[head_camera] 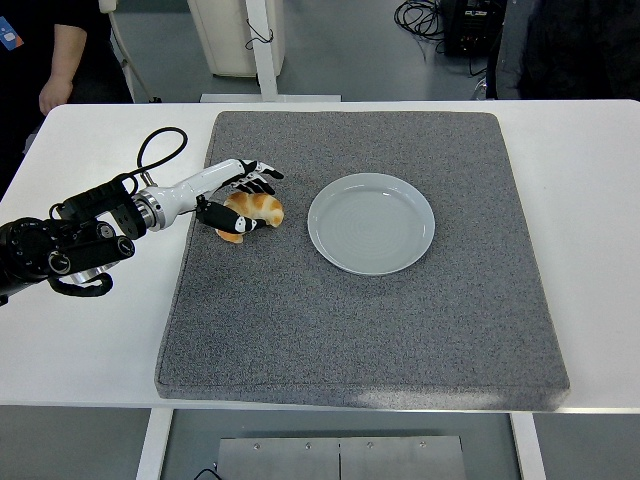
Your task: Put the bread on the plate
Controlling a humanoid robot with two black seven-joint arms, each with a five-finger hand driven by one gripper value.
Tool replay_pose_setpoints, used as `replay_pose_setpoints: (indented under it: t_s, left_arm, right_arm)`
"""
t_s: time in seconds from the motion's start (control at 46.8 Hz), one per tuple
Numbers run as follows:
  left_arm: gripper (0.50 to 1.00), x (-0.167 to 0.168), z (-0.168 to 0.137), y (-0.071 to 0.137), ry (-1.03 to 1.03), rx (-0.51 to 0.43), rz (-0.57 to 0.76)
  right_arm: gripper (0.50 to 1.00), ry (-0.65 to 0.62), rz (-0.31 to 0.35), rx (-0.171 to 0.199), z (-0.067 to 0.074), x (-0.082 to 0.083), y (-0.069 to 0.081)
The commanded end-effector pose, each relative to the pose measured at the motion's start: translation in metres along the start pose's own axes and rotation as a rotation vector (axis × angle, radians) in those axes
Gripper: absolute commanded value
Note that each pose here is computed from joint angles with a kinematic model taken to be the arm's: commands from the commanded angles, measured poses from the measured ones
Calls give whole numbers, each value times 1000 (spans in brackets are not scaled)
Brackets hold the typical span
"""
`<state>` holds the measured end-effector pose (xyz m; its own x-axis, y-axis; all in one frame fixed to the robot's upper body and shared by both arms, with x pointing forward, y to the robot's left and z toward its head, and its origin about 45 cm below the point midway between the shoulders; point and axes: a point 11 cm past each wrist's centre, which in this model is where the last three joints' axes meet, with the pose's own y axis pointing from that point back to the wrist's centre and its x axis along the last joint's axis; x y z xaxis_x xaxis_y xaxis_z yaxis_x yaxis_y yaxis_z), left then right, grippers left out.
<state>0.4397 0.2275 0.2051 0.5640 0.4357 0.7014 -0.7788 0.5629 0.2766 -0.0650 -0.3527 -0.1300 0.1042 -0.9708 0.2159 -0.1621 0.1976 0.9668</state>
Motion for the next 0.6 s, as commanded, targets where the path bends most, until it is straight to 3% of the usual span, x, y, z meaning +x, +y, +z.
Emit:
replay_pose_setpoints:
  t_s: [0.0, 0.192, 0.577]
  left_arm:
    - [500, -3, 2, 1, 2, -31, -8]
    - [500, -9, 2, 1, 1, -51, -17]
    - [500, 15, 8, 1, -43, -111, 26]
  right_arm:
    - [1000, 0, 1, 0, 0, 0, 0]
    - [1000, -1, -1, 0, 0, 0, 0]
    - [1000, 1, -1, 0, 0, 0, 0]
